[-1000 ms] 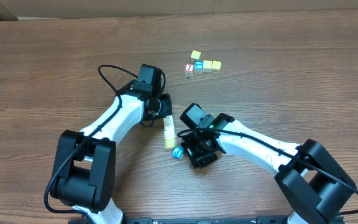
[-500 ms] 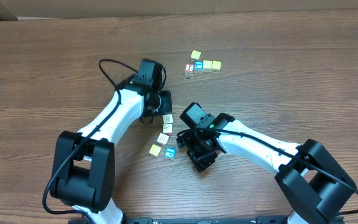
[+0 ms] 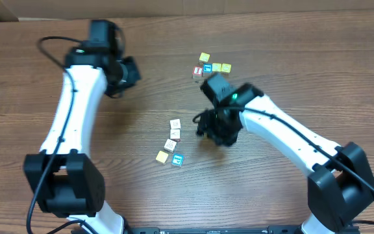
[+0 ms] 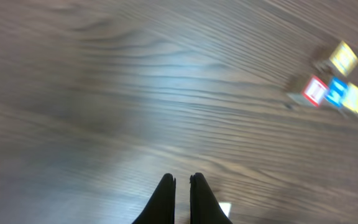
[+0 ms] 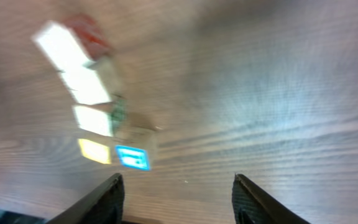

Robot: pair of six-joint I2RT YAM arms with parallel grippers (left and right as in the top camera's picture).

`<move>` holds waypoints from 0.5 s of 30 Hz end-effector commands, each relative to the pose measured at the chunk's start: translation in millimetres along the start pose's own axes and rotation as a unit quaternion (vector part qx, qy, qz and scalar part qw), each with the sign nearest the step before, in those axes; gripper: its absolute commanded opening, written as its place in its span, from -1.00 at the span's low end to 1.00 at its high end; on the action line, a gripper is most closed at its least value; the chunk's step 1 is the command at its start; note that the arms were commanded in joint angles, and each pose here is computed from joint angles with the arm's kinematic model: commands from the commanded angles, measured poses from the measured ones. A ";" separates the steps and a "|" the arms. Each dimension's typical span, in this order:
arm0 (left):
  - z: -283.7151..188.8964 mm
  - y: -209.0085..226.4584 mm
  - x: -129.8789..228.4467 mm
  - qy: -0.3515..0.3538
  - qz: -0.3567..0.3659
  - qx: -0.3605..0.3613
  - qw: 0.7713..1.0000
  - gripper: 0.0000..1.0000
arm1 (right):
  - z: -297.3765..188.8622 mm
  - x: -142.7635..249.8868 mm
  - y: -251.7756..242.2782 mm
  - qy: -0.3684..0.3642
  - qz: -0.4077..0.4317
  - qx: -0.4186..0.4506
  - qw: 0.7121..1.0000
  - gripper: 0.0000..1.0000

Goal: Flip 5 blocks
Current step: 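Swing the left arm back to rest and move the right gripper over the blocks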

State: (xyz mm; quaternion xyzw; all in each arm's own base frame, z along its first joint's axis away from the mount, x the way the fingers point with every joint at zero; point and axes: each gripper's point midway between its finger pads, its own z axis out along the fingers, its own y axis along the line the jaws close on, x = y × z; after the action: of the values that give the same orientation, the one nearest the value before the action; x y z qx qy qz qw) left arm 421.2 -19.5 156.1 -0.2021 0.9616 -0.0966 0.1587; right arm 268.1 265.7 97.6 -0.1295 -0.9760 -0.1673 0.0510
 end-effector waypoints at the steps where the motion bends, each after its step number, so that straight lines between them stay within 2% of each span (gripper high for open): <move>1: -13.5 33.5 -15.4 -0.002 -0.054 -0.012 0.998 -0.92 | -34.2 -18.8 26.3 -0.073 -0.078 0.000 0.994 0.11; 3: -16.9 61.3 -13.8 0.012 -0.087 -0.029 0.996 -0.92 | -42.2 -17.1 44.2 -0.100 -0.095 -0.008 0.990 0.08; 7: -19.8 84.7 -10.2 0.023 -0.110 -0.047 0.993 -0.83 | -29.4 -12.1 54.8 -0.140 -0.093 0.016 0.986 -0.01; 9: -19.2 87.6 -8.7 0.027 -0.105 -0.049 0.993 -0.63 | -14.9 -5.3 64.2 -0.152 -0.113 0.027 0.982 -0.04; 10: -18.6 87.5 -7.9 0.029 -0.103 -0.049 0.993 -0.35 | -5.6 -0.1 71.4 -0.155 -0.127 0.028 0.979 -0.12; 11: -17.9 87.3 -7.1 0.030 -0.103 -0.049 0.993 -0.19 | 4.2 5.7 79.0 -0.157 -0.140 0.027 0.977 -0.18; 13: -16.6 85.8 -4.7 0.034 -0.101 -0.049 0.993 -0.10 | 21.2 18.2 94.3 -0.158 -0.170 0.020 0.972 -0.40; 15: -16.3 83.7 -2.1 0.038 -0.098 -0.050 0.993 0.09 | 38.0 29.4 107.4 -0.167 -0.198 0.018 0.966 -0.59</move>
State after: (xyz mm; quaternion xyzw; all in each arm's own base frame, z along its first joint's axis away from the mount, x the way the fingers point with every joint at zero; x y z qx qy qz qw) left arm 387.9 64.5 154.1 -0.3117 0.9411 -0.0718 0.1094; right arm 272.8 362.9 114.2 0.0094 -0.9815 -0.1531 -0.1145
